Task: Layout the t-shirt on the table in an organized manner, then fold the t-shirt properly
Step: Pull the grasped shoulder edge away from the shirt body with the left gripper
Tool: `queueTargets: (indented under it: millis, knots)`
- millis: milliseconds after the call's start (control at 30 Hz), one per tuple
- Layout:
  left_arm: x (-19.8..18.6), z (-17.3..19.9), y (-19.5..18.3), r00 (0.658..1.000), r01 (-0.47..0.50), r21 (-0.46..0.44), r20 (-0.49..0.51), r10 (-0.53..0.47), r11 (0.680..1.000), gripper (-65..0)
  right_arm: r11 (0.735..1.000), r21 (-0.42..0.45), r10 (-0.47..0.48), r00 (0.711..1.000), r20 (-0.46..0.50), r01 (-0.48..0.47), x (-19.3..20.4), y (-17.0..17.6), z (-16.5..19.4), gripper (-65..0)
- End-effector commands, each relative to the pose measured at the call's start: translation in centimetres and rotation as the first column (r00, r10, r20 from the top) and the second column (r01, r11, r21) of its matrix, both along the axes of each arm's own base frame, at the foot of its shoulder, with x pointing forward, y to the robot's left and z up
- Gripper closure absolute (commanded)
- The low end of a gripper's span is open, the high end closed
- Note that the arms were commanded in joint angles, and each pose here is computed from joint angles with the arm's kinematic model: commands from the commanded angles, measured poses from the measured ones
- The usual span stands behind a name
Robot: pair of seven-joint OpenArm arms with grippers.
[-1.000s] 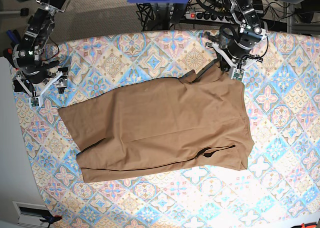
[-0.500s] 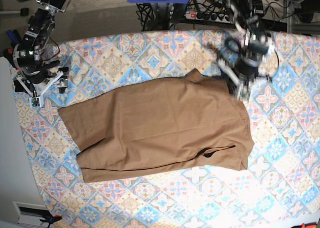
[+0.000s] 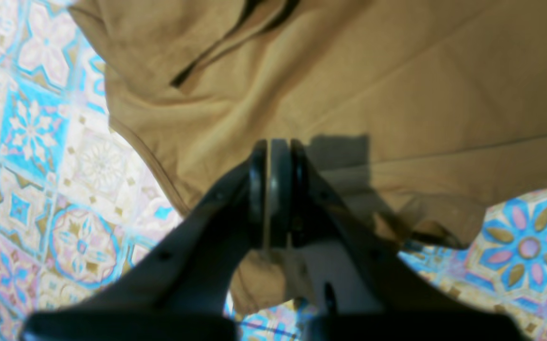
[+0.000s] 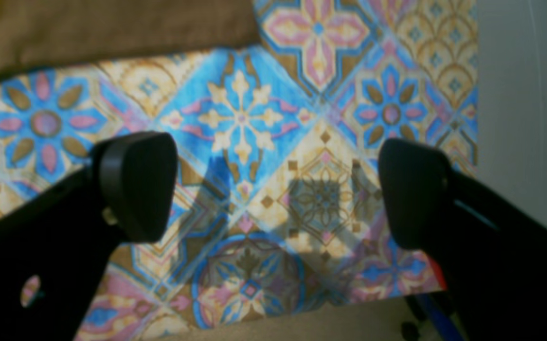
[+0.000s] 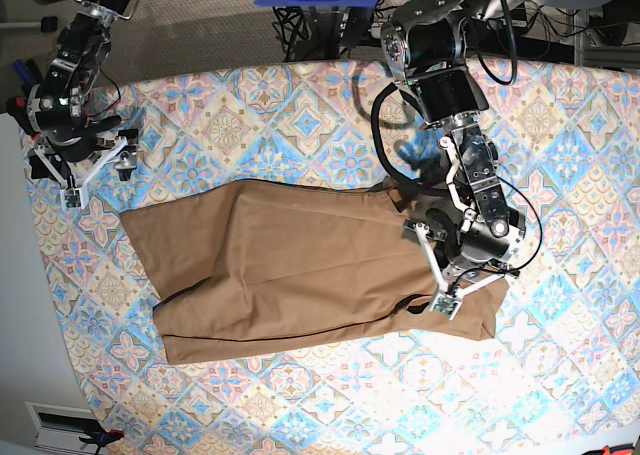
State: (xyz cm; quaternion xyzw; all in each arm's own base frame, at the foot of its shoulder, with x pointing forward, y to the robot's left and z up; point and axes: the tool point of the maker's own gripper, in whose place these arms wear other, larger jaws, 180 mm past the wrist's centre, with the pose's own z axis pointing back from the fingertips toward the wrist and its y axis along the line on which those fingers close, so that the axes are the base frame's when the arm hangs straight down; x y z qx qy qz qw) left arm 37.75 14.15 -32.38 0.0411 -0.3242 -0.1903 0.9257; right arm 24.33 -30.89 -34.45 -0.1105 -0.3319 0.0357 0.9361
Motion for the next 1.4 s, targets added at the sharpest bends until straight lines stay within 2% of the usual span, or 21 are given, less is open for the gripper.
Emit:
queueTargets:
  millis: [0, 133, 300, 400, 467, 567, 800, 867, 1000, 1267, 1367]
  knots:
    - [1.1, 1.8, 0.2, 0.998, -0.007, 0.001, 0.056, 0.007, 1.000, 0.0, 1.000, -0.022, 0.008, 0.999, 0.048, -0.007, 0.8, -0.5, 1.4, -65.0]
    - [-0.3, 0.9, 0.9, 0.999, -0.021, 0.015, 0.037, 0.020, 1.000, 0.0, 1.000, -0.021, 0.007, 0.999, 0.046, -0.006, 0.7, -0.5, 1.4, -65.0]
    - [-4.6, 2.2, 3.7, 0.989, -0.112, 0.046, 0.099, 0.107, 0.993, -20.7, 1.000, -0.020, 0.010, 0.999, 0.046, -0.009, 0.8, -0.4, 1.3, -65.0]
    - [-7.4, 1.2, 4.3, 0.984, -0.148, -0.036, 0.090, 0.151, 0.988, -29.0, 1.000, -0.020, 0.010, 0.999, 0.047, -0.009, 0.9, -0.4, 1.4, -65.0]
    - [-8.2, 0.8, 5.4, 0.980, -0.167, -0.102, 0.092, 0.176, 0.981, -29.0, 1.000, -0.019, 0.011, 0.999, 0.044, -0.010, 0.8, -0.4, 1.3, -65.0]
    - [-10.7, -1.1, 6.2, 0.973, -0.205, -0.242, 0.053, 0.224, 0.948, -25.8, 1.000, -0.020, 0.012, 0.999, 0.045, -0.011, 0.8, -0.4, 1.3, -65.0]
    - [-11.5, -4.3, 6.0, 0.982, -0.178, -0.438, -0.026, 0.185, 0.881, -20.8, 1.000, -0.021, 0.011, 0.999, 0.043, -0.010, 0.7, -0.4, 1.3, -65.0]
    - [-11.6, -5.0, 5.8, 0.982, -0.184, -0.467, -0.047, 0.183, 0.865, -20.8, 1.000, -0.021, 0.011, 0.999, 0.040, -0.010, 0.6, -0.4, 1.2, -65.0]
    - [-11.6, -5.2, 5.4, 0.982, -0.184, -0.477, -0.051, 0.182, 0.859, -20.8, 1.000, -0.021, 0.012, 1.000, 0.011, -0.011, -0.4, -0.4, 0.5, -65.0]
    - [-10.0, -4.6, 4.4, 0.983, -0.170, -0.507, -0.025, 0.183, 0.845, -20.8, 1.000, -0.021, 0.012, 1.000, 0.011, -0.011, -0.4, -0.4, 0.5, -65.0]
    - [-9.2, -5.3, 4.1, 0.982, -0.178, -0.535, -0.047, 0.181, 0.826, -20.8, 1.000, -0.022, 0.012, 1.000, 0.012, -0.012, -0.4, -0.4, 0.5, -65.0]
